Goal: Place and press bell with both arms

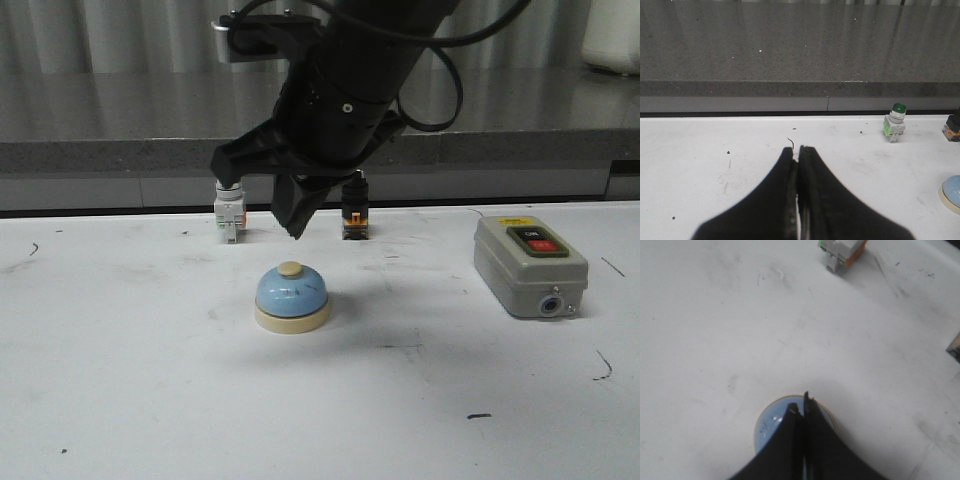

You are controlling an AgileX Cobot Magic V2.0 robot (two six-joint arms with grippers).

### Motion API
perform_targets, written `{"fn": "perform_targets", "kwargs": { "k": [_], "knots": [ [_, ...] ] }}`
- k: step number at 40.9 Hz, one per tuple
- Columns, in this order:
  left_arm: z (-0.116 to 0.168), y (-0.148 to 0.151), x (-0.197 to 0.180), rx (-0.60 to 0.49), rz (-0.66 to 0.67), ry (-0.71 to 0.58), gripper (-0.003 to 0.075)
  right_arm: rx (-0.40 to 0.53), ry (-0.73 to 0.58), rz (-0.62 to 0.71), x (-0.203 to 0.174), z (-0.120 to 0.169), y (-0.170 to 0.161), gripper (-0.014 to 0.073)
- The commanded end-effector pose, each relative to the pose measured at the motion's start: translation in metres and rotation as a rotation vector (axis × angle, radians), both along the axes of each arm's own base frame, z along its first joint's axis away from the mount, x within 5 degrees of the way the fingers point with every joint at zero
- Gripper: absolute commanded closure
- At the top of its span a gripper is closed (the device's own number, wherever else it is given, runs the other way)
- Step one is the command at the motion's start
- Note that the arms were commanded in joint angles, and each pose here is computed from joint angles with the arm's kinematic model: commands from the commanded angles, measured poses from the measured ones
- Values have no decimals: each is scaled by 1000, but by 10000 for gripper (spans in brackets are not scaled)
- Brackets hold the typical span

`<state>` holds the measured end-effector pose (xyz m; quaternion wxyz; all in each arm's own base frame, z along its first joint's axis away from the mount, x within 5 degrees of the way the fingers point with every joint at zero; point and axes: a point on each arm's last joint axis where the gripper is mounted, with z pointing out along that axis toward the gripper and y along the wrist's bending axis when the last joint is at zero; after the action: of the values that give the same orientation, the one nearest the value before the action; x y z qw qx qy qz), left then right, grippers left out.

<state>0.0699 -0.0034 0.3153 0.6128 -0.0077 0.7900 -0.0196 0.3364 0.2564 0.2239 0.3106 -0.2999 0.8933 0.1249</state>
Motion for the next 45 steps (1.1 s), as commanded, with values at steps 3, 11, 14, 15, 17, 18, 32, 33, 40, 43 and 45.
{"fn": "perform_targets", "kwargs": {
  "k": [3, 11, 14, 15, 17, 18, 32, 33, 40, 43, 45],
  "knots": [
    [16, 1, 1, -17, 14, -104, 740, 61, -76, -2, 3, 27, 3, 657],
    [16, 1, 1, -17, 14, -104, 740, 40, -48, -2, 6, 11, 5, 657],
    [16, 1, 1, -17, 14, -104, 740, 31, -36, -2, 7, 6, 6, 657],
    [16, 1, 1, -17, 14, -104, 740, 29, -34, -2, 8, 5, 6, 657],
    [16, 1, 1, -17, 14, -104, 740, 29, -33, -2, 8, 5, 6, 657],
    [16, 1, 1, -17, 14, -104, 740, 30, -35, -2, 8, 5, 6, 657],
    [16, 1, 1, -17, 15, -106, 740, 115, -149, -19, -8, 74, -15, 657],
    [16, 1, 1, -17, 15, -106, 740, 119, -153, -25, -9, 80, -19, 657],
    [16, 1, 1, -17, 15, -106, 740, 151, -171, -140, -14, 100, -65, 657],
    [16, 1, 1, -17, 15, -106, 740, 152, -184, -193, -22, 105, -91, 657],
    [16, 1, 1, -17, 15, -106, 740, 158, -202, -227, -31, 110, -109, 657]
  ]
}}
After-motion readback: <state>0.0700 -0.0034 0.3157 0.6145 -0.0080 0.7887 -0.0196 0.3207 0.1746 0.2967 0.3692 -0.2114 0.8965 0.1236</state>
